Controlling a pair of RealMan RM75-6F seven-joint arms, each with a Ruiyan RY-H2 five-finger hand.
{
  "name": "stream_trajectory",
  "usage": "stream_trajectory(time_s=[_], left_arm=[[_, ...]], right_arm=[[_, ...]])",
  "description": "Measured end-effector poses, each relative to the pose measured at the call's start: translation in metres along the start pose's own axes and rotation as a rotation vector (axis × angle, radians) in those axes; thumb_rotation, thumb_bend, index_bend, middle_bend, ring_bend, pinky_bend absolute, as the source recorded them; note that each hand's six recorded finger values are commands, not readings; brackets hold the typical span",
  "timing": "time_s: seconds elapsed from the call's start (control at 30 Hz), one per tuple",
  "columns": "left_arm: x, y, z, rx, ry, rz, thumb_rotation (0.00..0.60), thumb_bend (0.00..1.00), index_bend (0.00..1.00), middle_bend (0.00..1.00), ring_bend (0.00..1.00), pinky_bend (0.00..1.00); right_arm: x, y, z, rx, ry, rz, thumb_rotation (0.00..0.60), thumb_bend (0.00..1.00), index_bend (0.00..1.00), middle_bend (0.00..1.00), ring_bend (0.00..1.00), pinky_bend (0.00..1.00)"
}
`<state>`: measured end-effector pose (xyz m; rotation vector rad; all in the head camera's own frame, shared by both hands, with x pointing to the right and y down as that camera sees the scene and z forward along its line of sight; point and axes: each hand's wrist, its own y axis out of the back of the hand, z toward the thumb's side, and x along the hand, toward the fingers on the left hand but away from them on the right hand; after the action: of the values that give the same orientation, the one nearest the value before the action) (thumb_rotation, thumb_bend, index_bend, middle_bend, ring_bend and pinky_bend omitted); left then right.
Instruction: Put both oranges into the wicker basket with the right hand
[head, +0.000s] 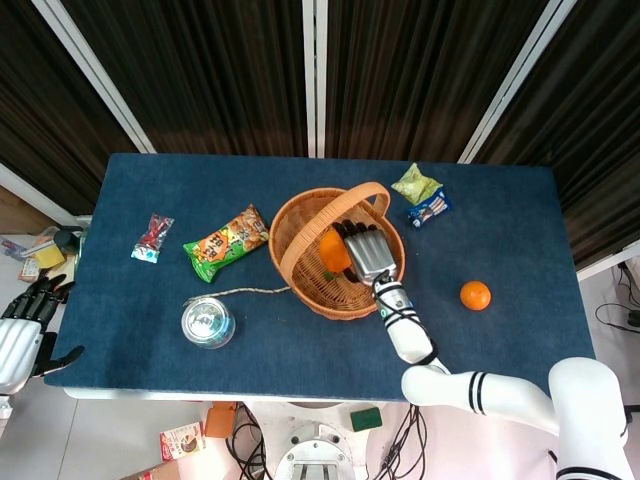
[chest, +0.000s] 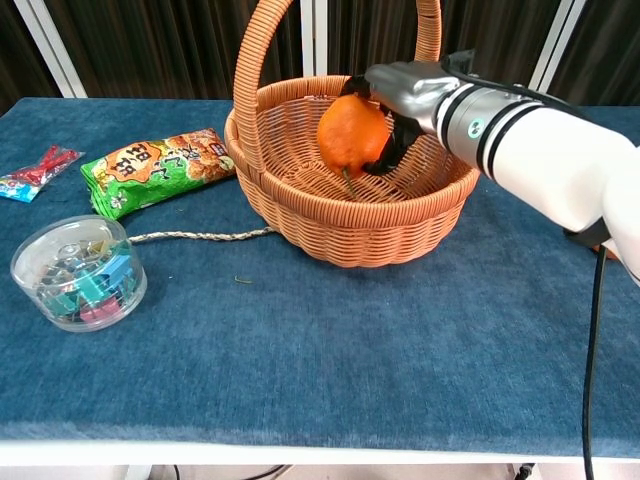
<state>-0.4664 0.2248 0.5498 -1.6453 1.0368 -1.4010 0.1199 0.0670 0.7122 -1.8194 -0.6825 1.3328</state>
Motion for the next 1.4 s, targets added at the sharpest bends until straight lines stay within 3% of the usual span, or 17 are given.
stream_trajectory(time_s=[0.07, 0.17, 0.4, 0.6, 0.73, 0.9, 1.07, 1.17, 1.4], left_arm=[[0.0, 0.001, 0.0, -0.004, 0.0, 0.002, 0.6, 0.12, 0.12, 0.06, 0.03, 0.18], [0.0, 0.002, -0.001, -0.017, 0.003, 0.005, 0.6, 0.12, 0.12, 0.06, 0.03, 0.18], [-0.001, 0.001, -0.001, -0.015, -0.002, 0.001, 0.6, 0.12, 0.12, 0.06, 0.03, 0.18], [-0.001, 0.0, 0.002, -0.005, -0.008, -0.005, 0.6, 0.12, 0.12, 0.06, 0.03, 0.18], [-0.004, -0.004, 0.009, -0.001, -0.028, -0.019, 0.6, 0.12, 0.12, 0.06, 0.03, 0.18], [-0.006, -0.004, 0.013, -0.001, -0.039, -0.019, 0.6, 0.12, 0.12, 0.06, 0.03, 0.18], [-0.008, -0.004, 0.015, 0.001, -0.042, -0.015, 0.6, 0.12, 0.12, 0.06, 0.03, 0.18], [-0.008, -0.004, 0.015, 0.0, -0.04, -0.015, 0.6, 0.12, 0.12, 0.06, 0.03, 0.18], [-0.007, -0.006, 0.015, 0.006, -0.05, -0.03, 0.6, 0.12, 0.12, 0.06, 0.03, 0.18]], right_arm=[[0.001, -0.006, 0.001, -0.001, 0.0, 0.033, 0.6, 0.23, 0.0, 0.0, 0.0, 0.13], [0.003, -0.008, 0.002, -0.006, 0.005, 0.061, 0.6, 0.23, 0.0, 0.0, 0.0, 0.0], [0.018, 0.015, 0.003, -0.002, 0.063, 0.009, 0.6, 0.23, 0.0, 0.0, 0.0, 0.0], [0.056, 0.052, -0.009, -0.029, 0.108, -0.046, 0.6, 0.24, 0.0, 0.0, 0.0, 0.0], [0.082, 0.075, -0.043, -0.092, 0.081, -0.066, 0.6, 0.24, 0.0, 0.0, 0.0, 0.02], [0.117, 0.09, -0.111, -0.162, -0.022, -0.058, 0.6, 0.22, 0.0, 0.0, 0.0, 0.02], [0.155, 0.069, -0.184, -0.066, -0.161, 0.053, 0.6, 0.21, 0.0, 0.0, 0.0, 0.02], [0.167, 0.049, -0.214, -0.028, -0.216, 0.127, 0.6, 0.21, 0.0, 0.0, 0.0, 0.02], [0.174, 0.012, -0.247, 0.036, -0.286, 0.225, 0.6, 0.21, 0.0, 0.0, 0.0, 0.02]])
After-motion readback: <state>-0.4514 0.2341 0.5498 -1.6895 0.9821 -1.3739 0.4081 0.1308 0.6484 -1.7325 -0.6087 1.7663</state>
